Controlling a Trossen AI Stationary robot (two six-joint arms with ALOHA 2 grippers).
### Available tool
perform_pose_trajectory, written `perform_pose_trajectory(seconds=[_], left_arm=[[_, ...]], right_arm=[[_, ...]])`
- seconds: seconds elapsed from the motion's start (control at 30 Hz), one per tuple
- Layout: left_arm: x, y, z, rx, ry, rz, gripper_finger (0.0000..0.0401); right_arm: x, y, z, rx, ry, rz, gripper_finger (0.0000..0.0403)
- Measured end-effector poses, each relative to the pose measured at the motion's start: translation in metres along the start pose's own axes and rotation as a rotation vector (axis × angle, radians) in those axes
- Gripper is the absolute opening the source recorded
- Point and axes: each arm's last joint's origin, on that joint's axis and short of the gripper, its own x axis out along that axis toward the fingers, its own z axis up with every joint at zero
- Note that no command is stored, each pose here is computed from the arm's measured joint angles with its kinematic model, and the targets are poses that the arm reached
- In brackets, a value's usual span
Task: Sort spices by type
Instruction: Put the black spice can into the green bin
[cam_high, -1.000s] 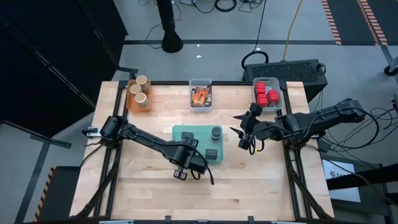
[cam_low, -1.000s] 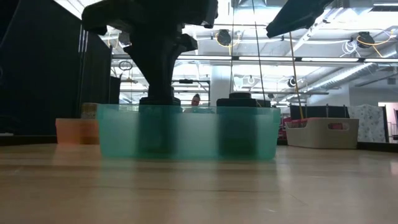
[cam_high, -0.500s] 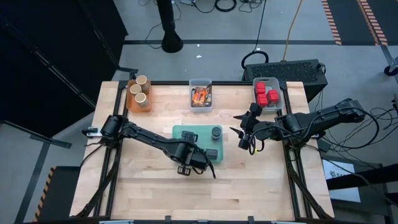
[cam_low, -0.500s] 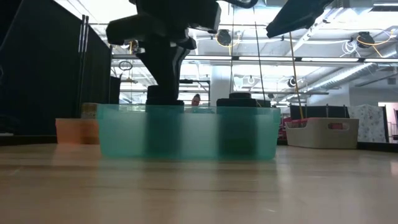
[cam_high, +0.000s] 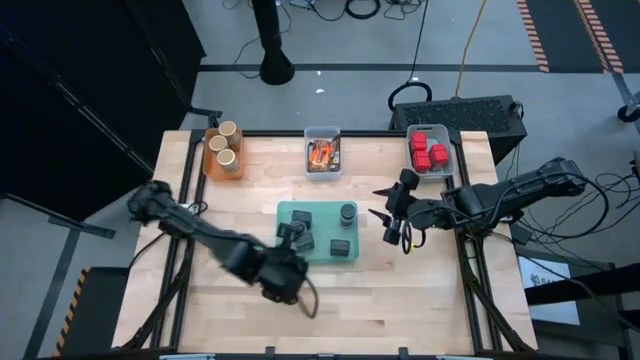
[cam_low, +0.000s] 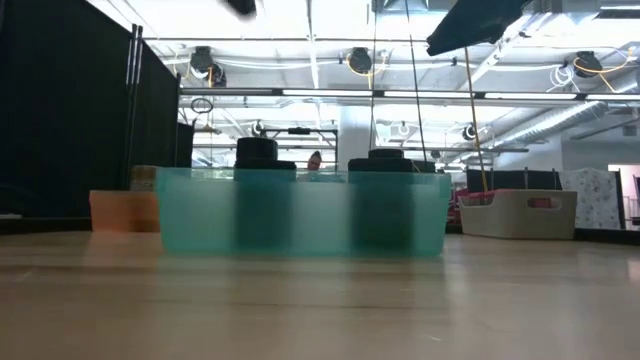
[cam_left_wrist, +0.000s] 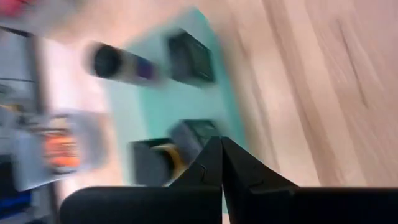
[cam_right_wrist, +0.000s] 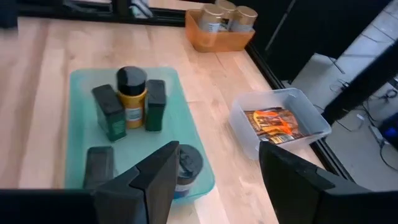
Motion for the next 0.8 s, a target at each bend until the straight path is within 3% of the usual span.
perform_pose_trajectory(seconds=[0.13,0.3,0.5,0.6,0.8], left_arm=[[-0.042,-0.013,-0.011,-0.023,-0.139,0.160,0.0000],[-0.070,-0.028,-0.042,-0.049,-0.249,0.294,0.0000],[-0.065,-0.031,-0.069,-0.111,-0.374,0.279,0.0000],[-0.055,-0.026,-0.085,-0.153,-0.373,0.337,0.0000],[-0.057,-0.011,-0.105,-0.294,-0.424,0.581,0.0000]], right_arm=[[0.000,0.008,0.003,-0.034,-0.039,0.029,0.0210],[-0.001,0.013,0.008,-0.045,-0.089,0.048,0.0210],[0.002,0.016,0.009,-0.006,-0.097,0.052,0.0197],[0.013,0.026,0.011,0.030,-0.105,0.103,0.0166],[0.044,0.052,0.010,-0.009,-0.138,0.226,0.0056]])
